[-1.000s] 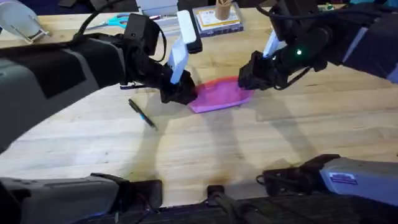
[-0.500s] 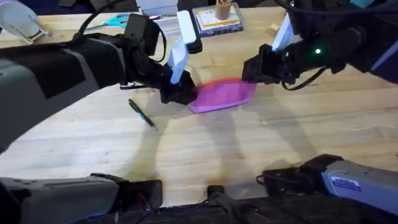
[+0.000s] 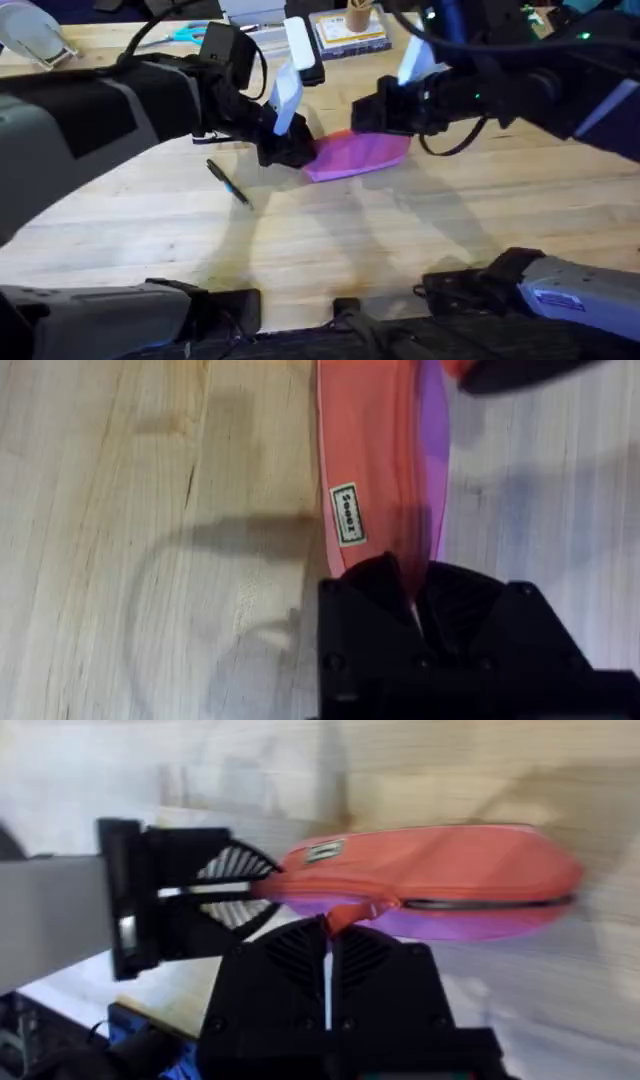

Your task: Unzip the bag, pick up the pens from the table one at a time and place them inside, then zip the bag closed.

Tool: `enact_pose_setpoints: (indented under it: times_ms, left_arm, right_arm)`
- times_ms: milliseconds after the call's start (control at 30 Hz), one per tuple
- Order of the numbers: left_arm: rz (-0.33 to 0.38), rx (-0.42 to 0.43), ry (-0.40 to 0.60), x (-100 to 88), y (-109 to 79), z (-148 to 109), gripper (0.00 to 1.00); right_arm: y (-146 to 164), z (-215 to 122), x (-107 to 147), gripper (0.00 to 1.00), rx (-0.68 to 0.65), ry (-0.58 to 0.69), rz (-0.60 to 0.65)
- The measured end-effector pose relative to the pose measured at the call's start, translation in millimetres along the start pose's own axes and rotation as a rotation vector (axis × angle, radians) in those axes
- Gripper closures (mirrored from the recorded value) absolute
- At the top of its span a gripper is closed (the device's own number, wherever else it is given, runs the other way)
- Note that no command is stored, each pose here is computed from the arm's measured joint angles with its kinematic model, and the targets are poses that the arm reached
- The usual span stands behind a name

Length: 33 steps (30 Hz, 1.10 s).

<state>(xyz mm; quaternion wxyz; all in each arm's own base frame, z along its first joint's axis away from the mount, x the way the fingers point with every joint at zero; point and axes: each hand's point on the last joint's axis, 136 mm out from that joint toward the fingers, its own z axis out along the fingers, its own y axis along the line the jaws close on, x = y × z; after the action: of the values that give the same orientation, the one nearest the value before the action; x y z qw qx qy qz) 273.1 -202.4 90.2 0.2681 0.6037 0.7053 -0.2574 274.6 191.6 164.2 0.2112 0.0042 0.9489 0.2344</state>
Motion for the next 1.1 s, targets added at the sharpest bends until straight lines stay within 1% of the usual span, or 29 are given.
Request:
enact_pose_setpoints:
  times_ms: [233, 533, 667, 933, 967, 1000, 1100]
  left_arm:
    - [-0.002, -0.002, 0.001, 0.6, 0.6, 0, 0.902]
    - [-0.003, -0.005, 0.0, 0.8, 1.5, -1, 0.902]
    - [-0.002, -0.007, 0.002, 1.3, 2.0, -1, 0.901]
    - [-0.002, -0.007, 0.003, 1.4, 2.0, -1, 0.901]
    - [-0.002, -0.007, 0.002, 1.4, 1.9, -1, 0.901]
    - [-0.002, -0.006, 0.003, 1.6, 1.6, -1, 0.901]
    - [0.001, -0.006, -0.002, 1.8, 2.2, -2, 0.901]
  right_arm:
    - [32, 6, 11, 0.971, -0.058, 0.003, -0.065]
    - [64, 35, 22, 0.971, -0.123, 0.032, -0.117]
    - [69, 42, 21, 0.971, -0.136, 0.027, -0.121]
    - [69, 42, 21, 0.969, -0.136, 0.027, -0.118]
    - [69, 42, 21, 0.869, -0.134, 0.026, -0.119]
    - [67, 42, 19, 0.739, -0.128, 0.021, -0.125]
    - [52, 42, 15, 0.303, -0.075, 0.01, -0.116]
